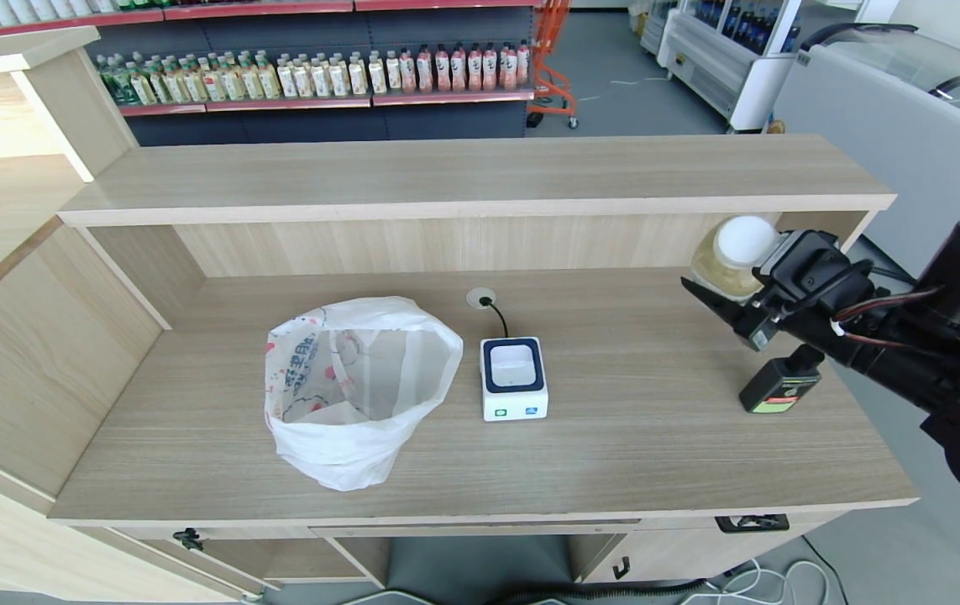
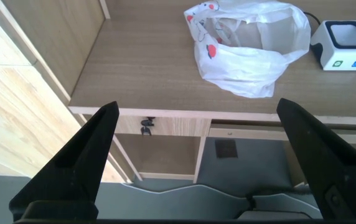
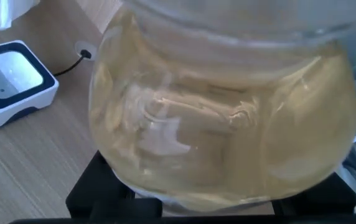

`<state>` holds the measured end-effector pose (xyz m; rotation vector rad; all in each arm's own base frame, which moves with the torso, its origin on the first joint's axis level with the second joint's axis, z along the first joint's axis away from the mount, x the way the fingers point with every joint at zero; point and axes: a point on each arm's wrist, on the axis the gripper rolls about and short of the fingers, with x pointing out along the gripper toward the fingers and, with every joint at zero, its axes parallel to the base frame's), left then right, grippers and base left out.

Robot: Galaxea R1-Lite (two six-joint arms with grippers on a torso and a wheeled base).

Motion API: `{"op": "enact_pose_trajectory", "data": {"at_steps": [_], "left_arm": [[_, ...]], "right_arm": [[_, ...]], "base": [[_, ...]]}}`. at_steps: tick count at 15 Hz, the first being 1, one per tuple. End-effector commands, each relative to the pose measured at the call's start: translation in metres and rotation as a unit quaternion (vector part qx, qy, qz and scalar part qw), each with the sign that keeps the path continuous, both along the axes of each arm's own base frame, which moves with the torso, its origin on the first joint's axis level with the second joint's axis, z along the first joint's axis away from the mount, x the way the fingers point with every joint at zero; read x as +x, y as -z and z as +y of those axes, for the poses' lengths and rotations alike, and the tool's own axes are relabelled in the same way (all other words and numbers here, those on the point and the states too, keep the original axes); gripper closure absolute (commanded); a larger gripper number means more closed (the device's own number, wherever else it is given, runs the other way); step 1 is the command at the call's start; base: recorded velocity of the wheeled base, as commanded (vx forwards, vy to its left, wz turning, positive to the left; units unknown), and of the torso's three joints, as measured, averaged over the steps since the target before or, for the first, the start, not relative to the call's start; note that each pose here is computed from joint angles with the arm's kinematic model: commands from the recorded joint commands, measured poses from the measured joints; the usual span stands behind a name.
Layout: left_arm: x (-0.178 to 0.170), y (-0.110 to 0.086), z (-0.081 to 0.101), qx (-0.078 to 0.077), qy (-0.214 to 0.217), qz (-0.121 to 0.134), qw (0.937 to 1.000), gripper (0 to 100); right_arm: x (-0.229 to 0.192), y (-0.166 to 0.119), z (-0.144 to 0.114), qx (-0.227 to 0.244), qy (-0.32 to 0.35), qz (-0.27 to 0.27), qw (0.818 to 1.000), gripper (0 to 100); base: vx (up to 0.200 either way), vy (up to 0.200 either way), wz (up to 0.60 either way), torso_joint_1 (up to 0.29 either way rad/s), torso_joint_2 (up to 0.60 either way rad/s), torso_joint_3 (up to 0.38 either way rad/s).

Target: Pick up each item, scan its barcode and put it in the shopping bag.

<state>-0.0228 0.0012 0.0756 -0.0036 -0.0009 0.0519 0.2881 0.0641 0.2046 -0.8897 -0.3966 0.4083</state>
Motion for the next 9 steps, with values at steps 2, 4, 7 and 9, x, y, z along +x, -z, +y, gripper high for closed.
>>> {"op": "enact_pose_trajectory", "data": {"at_steps": [2,4,7,9], "left_arm": [[0.000,0.000,0.000,0.000,0.000,0.000,1.0000,0],[0.000,0.000,0.000,0.000,0.000,0.000,1.0000,0],[0.000,0.000,0.000,-0.002,0.000,0.000,1.0000,0],[0.000,0.000,0.000,-0.002,0.000,0.000,1.0000,0]], "right_arm": [[-0.003,0.002,0.007,-0.007,-0.012,-0.001,1.000,100],[-0.004,0.004,0.015,-0.009,-0.024,0.002,1.000,100],[-0.006,0.005,0.027,-0.015,-0.042,-0.001,0.999,100],[-0.005,0.006,0.028,-0.018,-0.044,0.000,0.999,100]], "base": [[0.000,0.000,0.00,0.000,0.00,0.000],[0.000,0.000,0.00,0.000,0.00,0.000],[0.000,0.200,0.00,-0.004,0.00,0.004],[0.000,0.200,0.00,0.024,0.01,-0.002]]}}
